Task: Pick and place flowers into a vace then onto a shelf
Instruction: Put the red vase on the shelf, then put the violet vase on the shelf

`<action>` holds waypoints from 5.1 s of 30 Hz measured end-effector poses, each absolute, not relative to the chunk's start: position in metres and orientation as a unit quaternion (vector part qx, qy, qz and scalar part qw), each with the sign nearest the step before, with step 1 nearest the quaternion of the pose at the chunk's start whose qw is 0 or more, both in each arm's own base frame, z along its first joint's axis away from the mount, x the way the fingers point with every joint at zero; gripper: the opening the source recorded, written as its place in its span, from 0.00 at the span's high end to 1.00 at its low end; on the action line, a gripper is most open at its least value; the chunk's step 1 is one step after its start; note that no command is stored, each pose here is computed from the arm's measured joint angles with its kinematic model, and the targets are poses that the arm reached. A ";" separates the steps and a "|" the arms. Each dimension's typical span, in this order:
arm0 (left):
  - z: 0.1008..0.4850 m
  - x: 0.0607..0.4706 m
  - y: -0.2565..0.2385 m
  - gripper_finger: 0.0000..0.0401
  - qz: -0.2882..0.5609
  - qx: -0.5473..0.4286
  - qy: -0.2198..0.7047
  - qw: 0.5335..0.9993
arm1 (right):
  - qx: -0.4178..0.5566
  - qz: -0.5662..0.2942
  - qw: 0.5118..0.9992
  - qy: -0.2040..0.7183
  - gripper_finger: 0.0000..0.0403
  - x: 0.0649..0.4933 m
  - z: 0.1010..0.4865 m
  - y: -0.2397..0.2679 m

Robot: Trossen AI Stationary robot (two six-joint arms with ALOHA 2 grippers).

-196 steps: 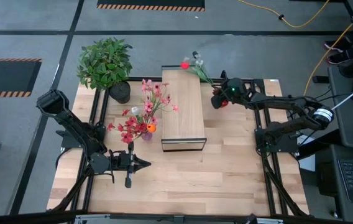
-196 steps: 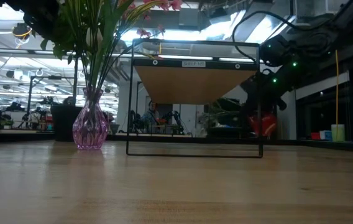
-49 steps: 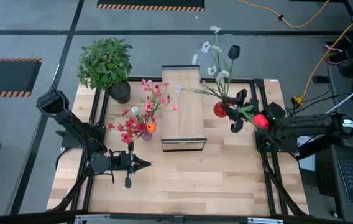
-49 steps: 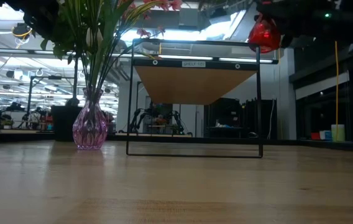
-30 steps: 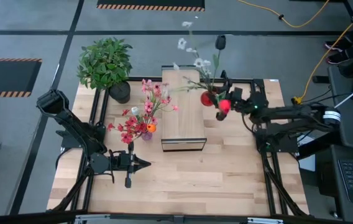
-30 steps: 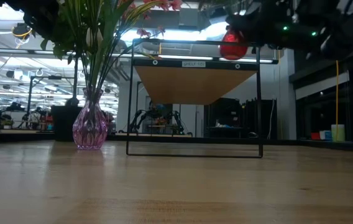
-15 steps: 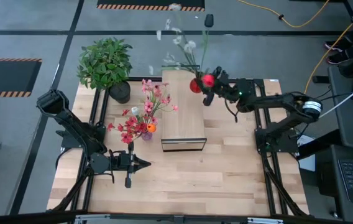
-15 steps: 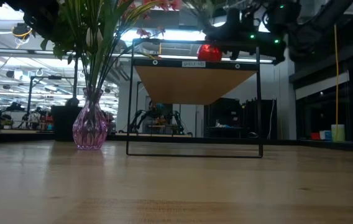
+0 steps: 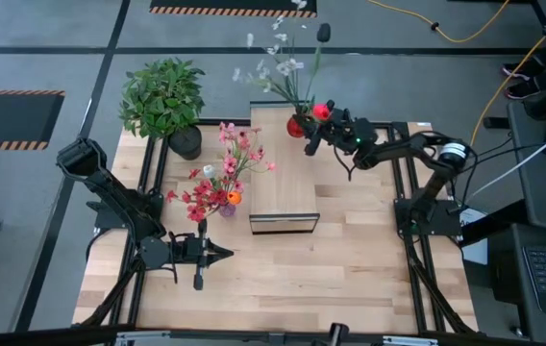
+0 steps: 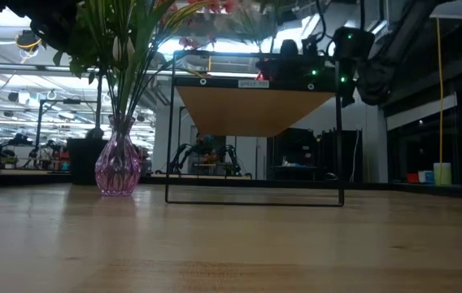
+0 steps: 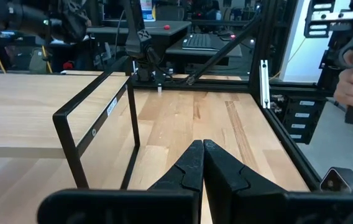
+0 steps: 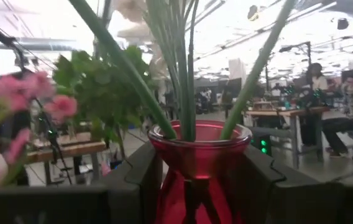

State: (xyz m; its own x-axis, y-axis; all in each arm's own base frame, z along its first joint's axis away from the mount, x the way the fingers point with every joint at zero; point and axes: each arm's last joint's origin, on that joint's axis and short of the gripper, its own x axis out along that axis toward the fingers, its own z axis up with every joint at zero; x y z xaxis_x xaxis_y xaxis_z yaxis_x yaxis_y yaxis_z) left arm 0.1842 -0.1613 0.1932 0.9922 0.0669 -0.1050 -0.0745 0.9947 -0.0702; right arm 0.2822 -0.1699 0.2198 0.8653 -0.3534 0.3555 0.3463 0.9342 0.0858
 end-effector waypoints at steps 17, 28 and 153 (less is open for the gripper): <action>0.193 0.184 -0.161 0.99 0.036 -0.036 0.052 0.997 | -0.007 -0.208 0.965 -0.161 0.64 0.315 0.204 -0.191; 0.192 0.184 -0.161 0.99 0.036 -0.030 0.058 0.997 | -0.019 -0.225 0.963 -0.145 0.64 0.320 0.194 -0.195; 0.189 0.184 -0.161 0.99 0.037 -0.021 0.068 0.997 | -0.071 -0.240 0.967 -0.041 0.42 0.295 0.201 -0.180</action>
State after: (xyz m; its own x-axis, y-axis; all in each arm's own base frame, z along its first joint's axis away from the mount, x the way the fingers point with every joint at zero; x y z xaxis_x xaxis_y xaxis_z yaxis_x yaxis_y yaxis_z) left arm 0.1836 -0.1607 0.1888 0.9880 0.0706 -0.1375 -0.0763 0.9964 -0.0364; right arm 0.2955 -0.1796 0.2013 0.8819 -0.4578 0.1127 0.4694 0.8751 -0.1180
